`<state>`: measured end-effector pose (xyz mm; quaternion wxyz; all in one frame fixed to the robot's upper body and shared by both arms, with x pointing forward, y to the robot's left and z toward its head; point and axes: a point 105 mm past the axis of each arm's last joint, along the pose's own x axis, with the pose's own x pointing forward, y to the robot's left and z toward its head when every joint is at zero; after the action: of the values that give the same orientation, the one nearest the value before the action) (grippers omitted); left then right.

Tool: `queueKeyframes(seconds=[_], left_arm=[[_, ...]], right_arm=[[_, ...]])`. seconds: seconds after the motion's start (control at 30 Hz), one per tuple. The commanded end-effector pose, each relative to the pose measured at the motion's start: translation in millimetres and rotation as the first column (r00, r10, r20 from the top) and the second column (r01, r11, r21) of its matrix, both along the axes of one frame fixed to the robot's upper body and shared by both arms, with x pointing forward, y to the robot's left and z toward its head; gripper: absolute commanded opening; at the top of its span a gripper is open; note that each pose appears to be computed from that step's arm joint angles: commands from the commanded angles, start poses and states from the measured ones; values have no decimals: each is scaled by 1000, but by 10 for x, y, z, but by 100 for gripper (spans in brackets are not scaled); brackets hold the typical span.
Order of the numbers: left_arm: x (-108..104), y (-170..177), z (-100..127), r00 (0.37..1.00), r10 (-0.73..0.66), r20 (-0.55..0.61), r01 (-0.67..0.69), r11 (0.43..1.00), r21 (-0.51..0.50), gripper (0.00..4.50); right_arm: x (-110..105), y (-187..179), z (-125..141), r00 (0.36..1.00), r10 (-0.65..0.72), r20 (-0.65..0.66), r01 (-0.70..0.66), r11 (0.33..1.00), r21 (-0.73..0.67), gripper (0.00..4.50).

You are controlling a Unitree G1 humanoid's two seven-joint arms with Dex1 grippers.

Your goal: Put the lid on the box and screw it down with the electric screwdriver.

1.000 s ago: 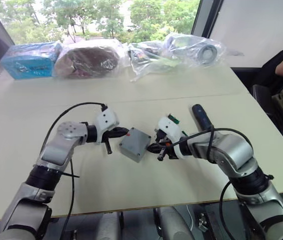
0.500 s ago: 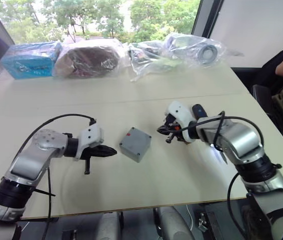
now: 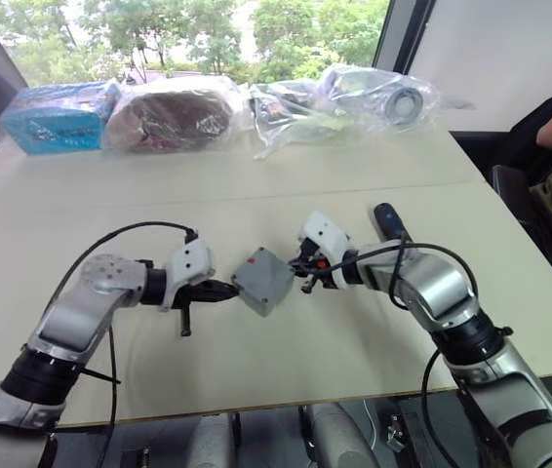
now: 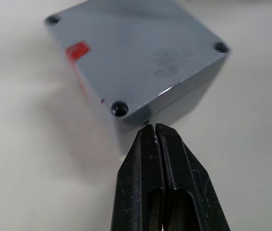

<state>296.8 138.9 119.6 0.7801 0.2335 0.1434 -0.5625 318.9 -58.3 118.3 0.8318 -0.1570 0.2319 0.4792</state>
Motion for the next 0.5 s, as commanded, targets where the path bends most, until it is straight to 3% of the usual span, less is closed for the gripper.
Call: queueKeyframes(seconds=[0.03, 0.5], left_arm=[[123, 26, 150, 995, 9, 99, -9, 1000, 5, 0], [230, 61, 205, 989, 24, 145, -24, 1000, 0, 0]], right_arm=[[-107, 46, 129, 998, 52, 20, -52, 998, 29, 6], [-212, 90, 196, 998, 56, -3, -56, 996, 67, 6]])
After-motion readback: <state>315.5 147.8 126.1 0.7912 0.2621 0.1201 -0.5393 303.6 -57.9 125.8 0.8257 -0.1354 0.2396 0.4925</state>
